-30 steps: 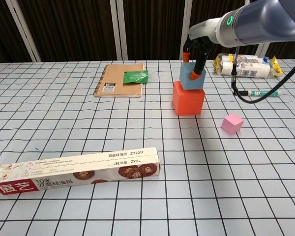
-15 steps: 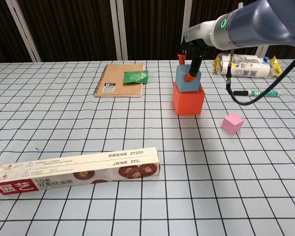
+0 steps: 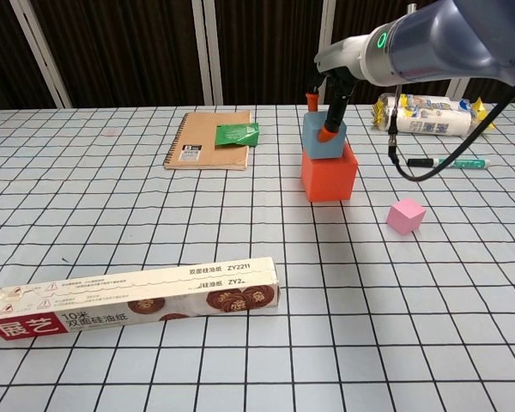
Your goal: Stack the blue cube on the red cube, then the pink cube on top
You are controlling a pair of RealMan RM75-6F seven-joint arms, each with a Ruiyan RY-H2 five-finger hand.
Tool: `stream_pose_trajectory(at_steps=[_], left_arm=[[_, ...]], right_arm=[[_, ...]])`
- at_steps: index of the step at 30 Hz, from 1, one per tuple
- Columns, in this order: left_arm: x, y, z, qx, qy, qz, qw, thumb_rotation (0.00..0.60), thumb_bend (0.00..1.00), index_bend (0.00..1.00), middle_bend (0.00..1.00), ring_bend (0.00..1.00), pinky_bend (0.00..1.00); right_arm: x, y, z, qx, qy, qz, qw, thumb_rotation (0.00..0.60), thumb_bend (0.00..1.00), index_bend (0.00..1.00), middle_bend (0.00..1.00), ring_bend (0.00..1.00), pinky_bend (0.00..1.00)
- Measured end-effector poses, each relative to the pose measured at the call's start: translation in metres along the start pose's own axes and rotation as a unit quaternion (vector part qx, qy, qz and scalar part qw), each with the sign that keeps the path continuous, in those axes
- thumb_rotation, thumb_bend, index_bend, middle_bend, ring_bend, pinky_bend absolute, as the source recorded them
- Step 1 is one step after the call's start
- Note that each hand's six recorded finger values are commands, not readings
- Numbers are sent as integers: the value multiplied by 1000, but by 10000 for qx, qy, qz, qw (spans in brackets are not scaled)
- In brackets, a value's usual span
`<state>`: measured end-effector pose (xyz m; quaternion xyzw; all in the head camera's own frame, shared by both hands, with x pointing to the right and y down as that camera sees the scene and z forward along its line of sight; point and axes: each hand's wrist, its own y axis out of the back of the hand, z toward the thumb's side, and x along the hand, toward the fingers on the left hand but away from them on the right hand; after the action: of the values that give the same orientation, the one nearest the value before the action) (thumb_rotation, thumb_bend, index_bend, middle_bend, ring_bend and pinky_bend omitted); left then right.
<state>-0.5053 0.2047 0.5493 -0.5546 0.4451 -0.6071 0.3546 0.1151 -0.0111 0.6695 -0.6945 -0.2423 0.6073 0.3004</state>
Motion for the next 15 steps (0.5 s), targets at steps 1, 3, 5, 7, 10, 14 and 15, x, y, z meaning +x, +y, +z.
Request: stream_pose_trajectory(at_steps=[1, 3, 5, 7, 10, 14, 15], left_arm=[[0, 0, 0, 1, -2, -2, 10000, 600, 114, 31, 0, 0, 0], [0, 0, 0, 6, -7, -8, 10000, 600, 114, 31, 0, 0, 0], [0, 0, 0, 5, -8, -7, 10000, 600, 114, 31, 0, 0, 0], [0, 0, 0, 1, -2, -1, 10000, 600, 114, 31, 0, 0, 0], [0, 1, -1, -9, 11, 8, 10000, 600, 114, 31, 0, 0, 0], [0, 0, -1, -4, 9, -2, 10000, 600, 114, 31, 0, 0, 0], [0, 0, -1, -3, 7, -3, 10000, 600, 114, 31, 0, 0, 0]], right_arm=[[0, 0, 0, 2, 2, -4, 10000, 600, 498, 574, 3, 53, 0], [0, 1, 1, -4, 4, -14, 10000, 600, 497, 574, 3, 53, 0], [0, 1, 2, -12, 4, -18, 10000, 600, 496, 574, 3, 53, 0], [-1, 1, 1, -12, -3, -23, 10000, 600, 497, 574, 3, 53, 0], [-2, 2, 1, -16, -12, -23, 10000, 600, 496, 574, 3, 53, 0], [-3, 1, 0, -21, -25, -15, 10000, 600, 497, 574, 3, 53, 0], [-3, 1, -1, -22, -25, -8, 10000, 600, 497, 574, 3, 53, 0]])
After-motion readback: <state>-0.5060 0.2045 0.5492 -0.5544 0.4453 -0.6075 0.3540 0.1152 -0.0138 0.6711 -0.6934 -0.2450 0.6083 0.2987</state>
